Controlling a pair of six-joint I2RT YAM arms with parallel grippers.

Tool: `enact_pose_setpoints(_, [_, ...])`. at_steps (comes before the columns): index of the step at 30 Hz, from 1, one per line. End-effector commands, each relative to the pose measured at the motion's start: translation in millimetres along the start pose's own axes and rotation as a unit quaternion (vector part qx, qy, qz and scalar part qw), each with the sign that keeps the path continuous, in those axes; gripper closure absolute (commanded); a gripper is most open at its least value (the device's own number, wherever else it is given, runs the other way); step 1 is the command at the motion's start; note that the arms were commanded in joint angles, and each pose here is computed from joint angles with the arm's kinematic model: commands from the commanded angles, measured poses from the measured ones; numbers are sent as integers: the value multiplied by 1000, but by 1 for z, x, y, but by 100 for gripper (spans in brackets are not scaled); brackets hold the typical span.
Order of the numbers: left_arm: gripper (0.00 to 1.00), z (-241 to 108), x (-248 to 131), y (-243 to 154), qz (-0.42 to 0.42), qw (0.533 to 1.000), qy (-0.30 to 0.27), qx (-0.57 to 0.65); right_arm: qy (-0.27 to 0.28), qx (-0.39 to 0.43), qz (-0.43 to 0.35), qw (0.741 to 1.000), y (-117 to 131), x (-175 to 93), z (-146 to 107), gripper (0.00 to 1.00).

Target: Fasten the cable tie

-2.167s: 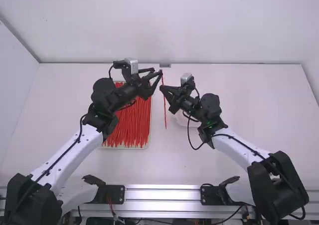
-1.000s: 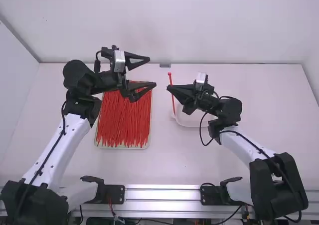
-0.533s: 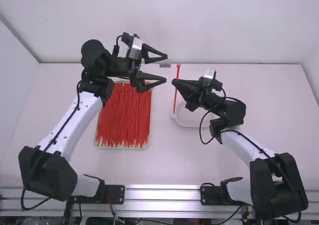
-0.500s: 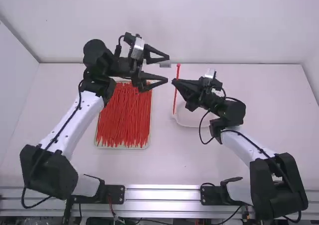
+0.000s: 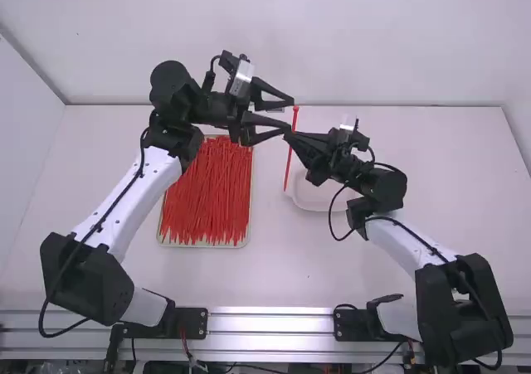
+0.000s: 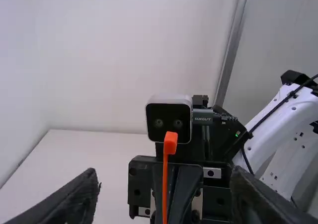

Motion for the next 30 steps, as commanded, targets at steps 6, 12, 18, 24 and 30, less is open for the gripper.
enact_pose_setpoints(6, [36, 6, 8, -14, -21, 1000, 6, 14, -13, -15, 3, 1000, 0, 6, 11, 100])
enact_pose_setpoints(12, [47, 6, 10, -14, -22, 1000, 5, 18, -14, -15, 2, 1000, -1, 5, 11, 100])
enact_pose_setpoints(18, [60, 7, 10, -11, -12, 1000, 0, 11, -14, -15, 1, 1000, -1, 5, 11, 100])
enact_pose_setpoints(24, [79, 8, 10, -10, -11, 1000, -2, 11, -13, -16, 3, 1000, 0, 5, 11, 100])
enact_pose_setpoints(30, [93, 8, 12, -13, -15, 1000, -1, 6, -14, -11, 2, 1000, -1, 5, 11, 100])
Point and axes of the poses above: each hand's point on the last joint's axis, 136 mm out from that joint toward the fingers, its own x axis out along the fingers, its own y axis along the line the jaws close on, z = x × y, the point moved 1 cm from there along -x, back along the fingers, and after that the axes turned 15 degrees about -x, right-handed, at the moved point
